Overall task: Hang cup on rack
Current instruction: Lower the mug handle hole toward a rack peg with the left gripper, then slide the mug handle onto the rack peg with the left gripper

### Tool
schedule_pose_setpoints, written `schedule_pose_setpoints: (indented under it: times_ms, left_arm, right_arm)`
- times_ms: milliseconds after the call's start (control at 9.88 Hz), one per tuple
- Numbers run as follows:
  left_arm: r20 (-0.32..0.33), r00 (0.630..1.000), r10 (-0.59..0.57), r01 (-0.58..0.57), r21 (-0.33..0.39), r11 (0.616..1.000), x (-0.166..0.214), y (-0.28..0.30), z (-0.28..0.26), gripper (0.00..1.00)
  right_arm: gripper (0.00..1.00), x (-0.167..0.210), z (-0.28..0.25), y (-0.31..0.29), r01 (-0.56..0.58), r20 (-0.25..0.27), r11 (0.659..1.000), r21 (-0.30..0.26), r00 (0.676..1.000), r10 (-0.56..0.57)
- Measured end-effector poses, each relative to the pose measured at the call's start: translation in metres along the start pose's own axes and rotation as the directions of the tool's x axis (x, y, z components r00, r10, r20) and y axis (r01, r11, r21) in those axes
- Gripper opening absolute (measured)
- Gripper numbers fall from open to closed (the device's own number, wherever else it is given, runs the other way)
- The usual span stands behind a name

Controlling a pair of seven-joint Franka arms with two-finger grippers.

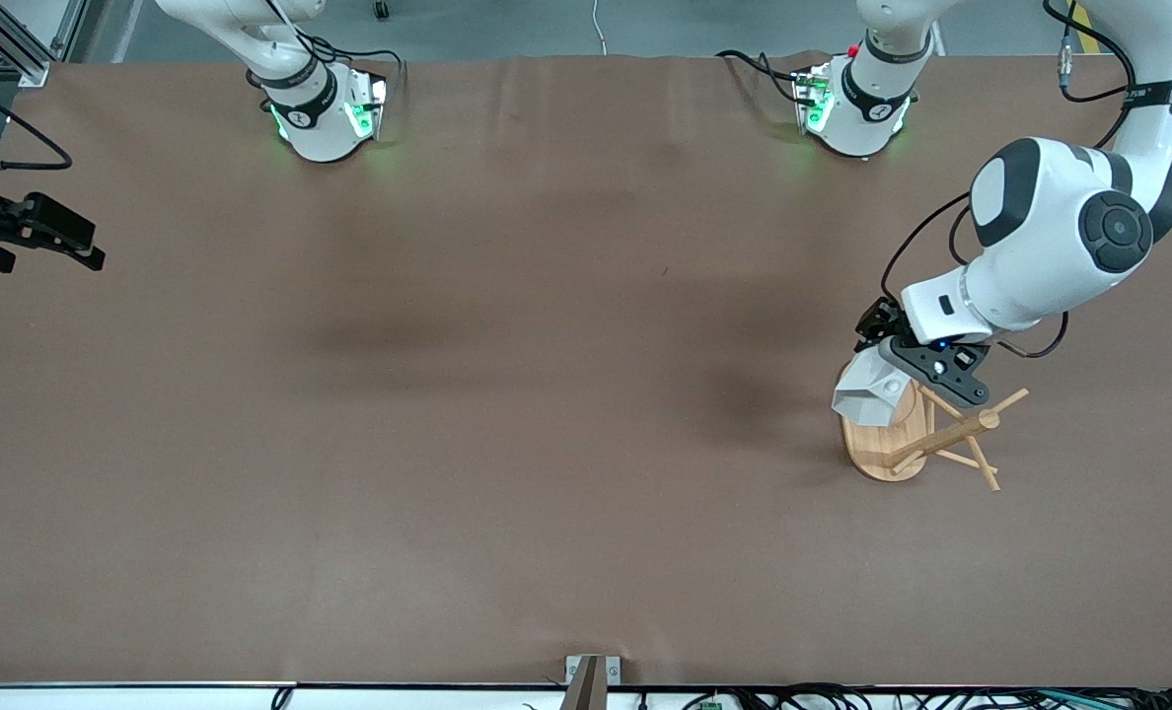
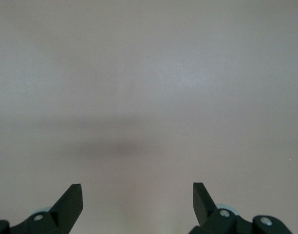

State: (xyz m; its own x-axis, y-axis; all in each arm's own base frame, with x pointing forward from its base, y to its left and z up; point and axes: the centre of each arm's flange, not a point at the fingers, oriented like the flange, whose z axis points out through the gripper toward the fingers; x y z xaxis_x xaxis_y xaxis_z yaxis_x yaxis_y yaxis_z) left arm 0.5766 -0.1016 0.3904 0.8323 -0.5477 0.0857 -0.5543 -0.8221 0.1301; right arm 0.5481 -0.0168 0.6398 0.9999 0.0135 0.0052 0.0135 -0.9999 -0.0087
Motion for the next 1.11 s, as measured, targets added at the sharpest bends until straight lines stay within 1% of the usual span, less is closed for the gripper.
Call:
schedule_pose_setpoints:
  times_ms: [810,1113]
  left_arm:
    - [-0.010,1.000,-0.009,0.009,0.006,1.000,-0.007,-0.021,-0.006,0.70]
    - [-0.016,1.000,-0.019,0.019,-0.008,1.000,-0.005,-0.029,-0.003,0.70]
  right_arm:
    - [1.00,0.000,0.000,-0.002,0.003,-0.001,1.000,0.000,1.000,-0.003]
    - [1.00,0.000,0.000,-0.002,0.004,-0.001,1.000,0.000,1.000,-0.004]
